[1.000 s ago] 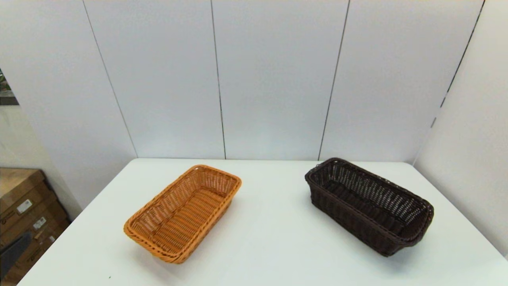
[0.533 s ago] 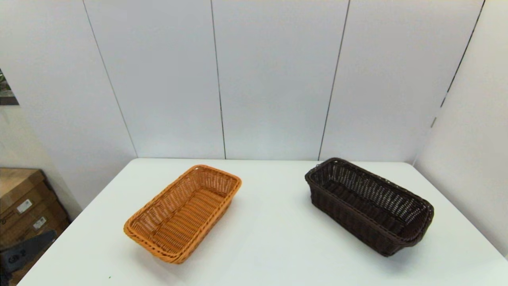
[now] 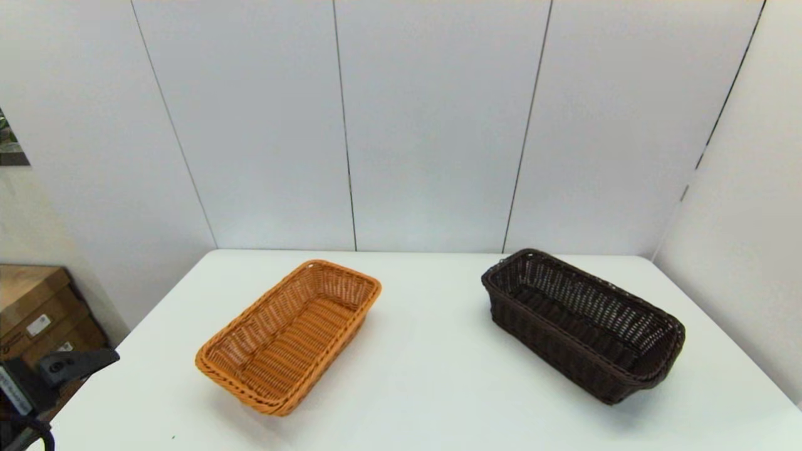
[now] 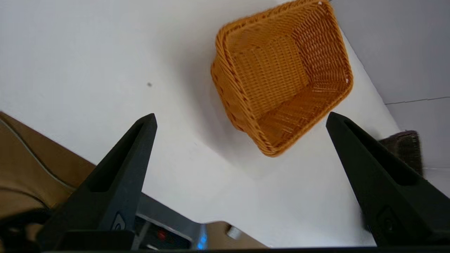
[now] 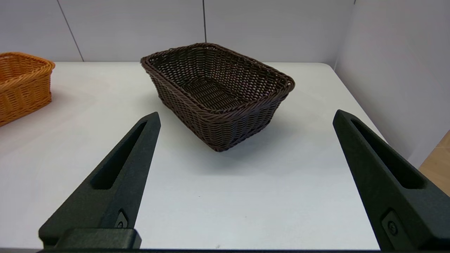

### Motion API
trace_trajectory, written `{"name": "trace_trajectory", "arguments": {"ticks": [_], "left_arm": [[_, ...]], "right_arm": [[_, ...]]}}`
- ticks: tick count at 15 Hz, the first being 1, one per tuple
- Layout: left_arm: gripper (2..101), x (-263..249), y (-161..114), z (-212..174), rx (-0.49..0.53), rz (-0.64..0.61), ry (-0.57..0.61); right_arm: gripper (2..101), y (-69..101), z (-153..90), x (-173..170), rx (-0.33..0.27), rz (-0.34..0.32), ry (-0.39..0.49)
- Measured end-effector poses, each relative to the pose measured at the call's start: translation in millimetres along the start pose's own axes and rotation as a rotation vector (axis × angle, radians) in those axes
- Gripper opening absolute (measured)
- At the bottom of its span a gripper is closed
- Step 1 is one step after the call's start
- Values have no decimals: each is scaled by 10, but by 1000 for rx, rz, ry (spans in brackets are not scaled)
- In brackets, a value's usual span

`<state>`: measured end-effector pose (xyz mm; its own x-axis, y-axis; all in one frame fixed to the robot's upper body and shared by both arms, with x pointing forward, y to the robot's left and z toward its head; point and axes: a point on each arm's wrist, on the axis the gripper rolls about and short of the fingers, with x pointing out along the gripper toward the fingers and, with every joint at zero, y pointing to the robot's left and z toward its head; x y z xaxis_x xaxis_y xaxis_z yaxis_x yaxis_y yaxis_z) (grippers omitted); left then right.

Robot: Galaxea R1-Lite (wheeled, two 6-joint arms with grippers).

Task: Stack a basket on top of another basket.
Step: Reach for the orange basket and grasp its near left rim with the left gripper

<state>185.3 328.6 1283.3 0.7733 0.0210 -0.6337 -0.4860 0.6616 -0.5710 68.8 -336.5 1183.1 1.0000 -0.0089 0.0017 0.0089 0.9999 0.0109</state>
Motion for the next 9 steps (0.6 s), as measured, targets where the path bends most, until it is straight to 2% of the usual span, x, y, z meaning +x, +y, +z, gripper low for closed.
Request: {"name": "trace_trajectory", "arguments": {"ticks": [4,9], "left_arm": [[978,227,-189,-39,-123,40,124],[978,499,-354,-35,-116,157,221]], "right_arm": [[973,0,0,0,0,0,0],[973,0,0,0,0,0,0]]}}
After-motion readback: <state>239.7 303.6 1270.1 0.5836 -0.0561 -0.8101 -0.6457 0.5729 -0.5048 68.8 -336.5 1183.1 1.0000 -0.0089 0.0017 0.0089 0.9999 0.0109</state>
